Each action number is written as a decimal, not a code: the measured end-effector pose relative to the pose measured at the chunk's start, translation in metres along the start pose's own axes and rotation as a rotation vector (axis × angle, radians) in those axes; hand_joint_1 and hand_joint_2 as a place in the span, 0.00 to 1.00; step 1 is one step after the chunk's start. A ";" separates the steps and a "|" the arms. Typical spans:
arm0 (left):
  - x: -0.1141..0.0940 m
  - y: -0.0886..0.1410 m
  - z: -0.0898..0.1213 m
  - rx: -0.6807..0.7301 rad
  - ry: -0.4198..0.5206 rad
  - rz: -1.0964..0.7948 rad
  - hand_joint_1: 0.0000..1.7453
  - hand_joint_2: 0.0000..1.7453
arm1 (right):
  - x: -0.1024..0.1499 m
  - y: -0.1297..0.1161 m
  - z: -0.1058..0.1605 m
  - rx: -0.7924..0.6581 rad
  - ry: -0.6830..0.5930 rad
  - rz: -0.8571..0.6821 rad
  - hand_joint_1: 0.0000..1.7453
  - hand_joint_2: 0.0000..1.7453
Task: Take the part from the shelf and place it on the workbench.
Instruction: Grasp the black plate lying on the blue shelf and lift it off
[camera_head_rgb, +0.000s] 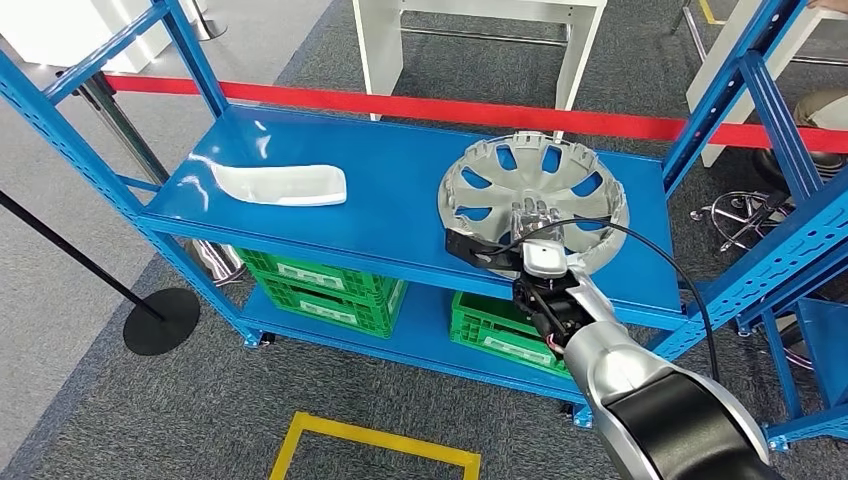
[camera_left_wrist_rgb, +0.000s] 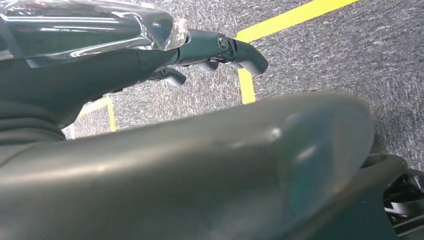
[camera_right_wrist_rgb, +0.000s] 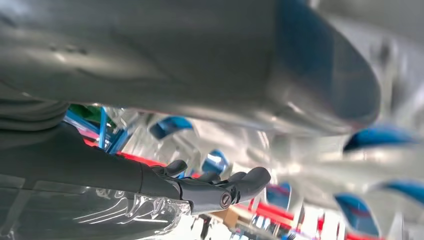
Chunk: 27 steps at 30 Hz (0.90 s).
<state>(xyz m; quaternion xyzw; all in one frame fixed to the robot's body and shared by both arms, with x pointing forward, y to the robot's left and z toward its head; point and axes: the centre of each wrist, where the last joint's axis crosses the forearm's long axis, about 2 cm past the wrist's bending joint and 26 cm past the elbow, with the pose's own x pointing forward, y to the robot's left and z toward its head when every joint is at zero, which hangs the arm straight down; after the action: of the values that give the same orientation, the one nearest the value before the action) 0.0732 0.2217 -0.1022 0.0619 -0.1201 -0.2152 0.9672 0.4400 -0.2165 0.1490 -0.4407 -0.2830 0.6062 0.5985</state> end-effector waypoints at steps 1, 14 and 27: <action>0.000 0.000 0.000 0.000 -0.001 0.000 0.00 0.00 | 0.000 0.002 0.000 0.014 -0.002 0.002 0.00 0.00; 0.000 0.000 0.000 -0.008 -0.003 -0.007 0.00 0.00 | 0.003 0.015 0.002 0.126 -0.049 -0.050 0.00 0.00; 0.001 0.000 0.000 -0.009 -0.010 -0.014 0.00 0.00 | 0.007 0.014 0.003 0.136 -0.105 -0.081 0.00 1.00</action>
<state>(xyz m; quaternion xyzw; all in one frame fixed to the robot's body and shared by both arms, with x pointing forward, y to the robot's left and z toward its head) 0.0743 0.2211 -0.1020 0.0572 -0.1234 -0.2229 0.9653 0.4312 -0.2110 0.1365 -0.3548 -0.2898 0.6218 0.6352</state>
